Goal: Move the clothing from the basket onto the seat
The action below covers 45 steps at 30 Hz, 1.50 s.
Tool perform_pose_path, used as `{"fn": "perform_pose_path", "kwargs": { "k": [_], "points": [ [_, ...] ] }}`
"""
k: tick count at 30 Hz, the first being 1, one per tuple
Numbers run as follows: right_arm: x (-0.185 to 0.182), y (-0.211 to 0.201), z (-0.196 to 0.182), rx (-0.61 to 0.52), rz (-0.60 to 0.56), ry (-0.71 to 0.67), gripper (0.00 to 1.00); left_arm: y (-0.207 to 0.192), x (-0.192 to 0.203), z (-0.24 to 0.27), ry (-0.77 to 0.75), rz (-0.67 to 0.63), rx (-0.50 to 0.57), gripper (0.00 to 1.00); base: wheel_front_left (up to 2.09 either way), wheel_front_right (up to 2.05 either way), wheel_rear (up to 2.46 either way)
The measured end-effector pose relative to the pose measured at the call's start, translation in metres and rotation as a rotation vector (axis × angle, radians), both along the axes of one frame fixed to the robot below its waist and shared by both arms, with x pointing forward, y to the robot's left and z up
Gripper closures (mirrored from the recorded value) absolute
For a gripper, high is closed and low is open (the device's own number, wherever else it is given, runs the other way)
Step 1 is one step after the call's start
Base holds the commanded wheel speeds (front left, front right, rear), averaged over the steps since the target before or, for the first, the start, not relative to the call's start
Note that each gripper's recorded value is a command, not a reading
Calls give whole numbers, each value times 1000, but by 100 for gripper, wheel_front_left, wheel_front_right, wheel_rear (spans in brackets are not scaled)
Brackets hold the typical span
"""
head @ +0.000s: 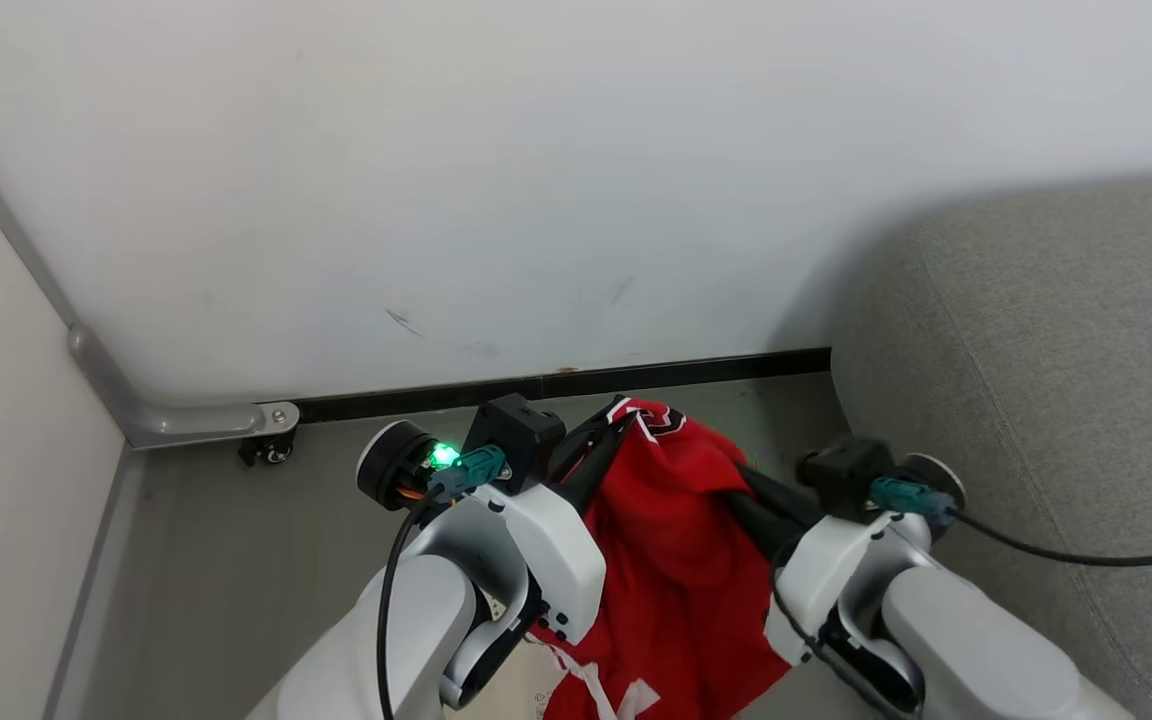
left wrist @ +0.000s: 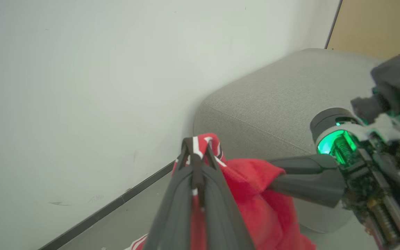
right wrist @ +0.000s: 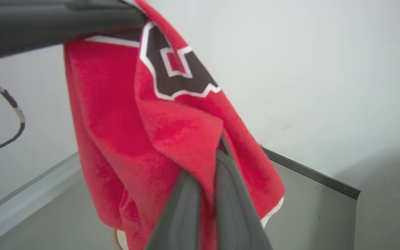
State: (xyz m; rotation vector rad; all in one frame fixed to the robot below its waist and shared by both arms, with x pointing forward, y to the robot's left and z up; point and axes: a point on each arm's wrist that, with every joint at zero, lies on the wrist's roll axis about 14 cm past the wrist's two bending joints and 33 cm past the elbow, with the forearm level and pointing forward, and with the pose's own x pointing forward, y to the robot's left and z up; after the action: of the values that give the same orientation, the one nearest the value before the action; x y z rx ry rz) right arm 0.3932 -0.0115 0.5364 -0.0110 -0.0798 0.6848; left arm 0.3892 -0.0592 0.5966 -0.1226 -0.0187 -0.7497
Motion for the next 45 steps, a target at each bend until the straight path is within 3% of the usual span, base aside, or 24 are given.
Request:
{"fn": "perform_pose_path", "kwargs": {
  "k": [8,9,11,13,14,15,17,29,45],
  "points": [
    [17,-47,40,64,-124,-102,100,-4,1,1,3,-2,-28,100,0,0,0],
    [18,-51,45,71,-135,-117,100,-5,1,1,7,-4,-34,95,0,0,0],
    [19,-59,54,77,-155,-147,100,-6,0,-1,16,-9,-41,79,0,0,0],
    [18,-66,60,83,-171,-169,100,-7,-1,-3,21,-12,-50,50,0,0,0],
    [17,-68,62,84,-177,-175,100,-8,-2,-3,26,-15,-57,28,0,0,0],
    [17,-72,63,81,-186,-182,100,-9,-2,-3,24,-17,-61,26,0,0,0],
    [17,-79,65,78,-203,-195,100,-10,-2,-3,25,-20,-62,0,0,0,0],
    [13,-114,67,53,-285,-225,100,-12,-5,-8,26,-29,-83,0,0,0,0],
    [-8,-195,61,10,-506,-237,100,-31,-22,-18,31,-114,-97,0,0,0,0]
  ]
}}
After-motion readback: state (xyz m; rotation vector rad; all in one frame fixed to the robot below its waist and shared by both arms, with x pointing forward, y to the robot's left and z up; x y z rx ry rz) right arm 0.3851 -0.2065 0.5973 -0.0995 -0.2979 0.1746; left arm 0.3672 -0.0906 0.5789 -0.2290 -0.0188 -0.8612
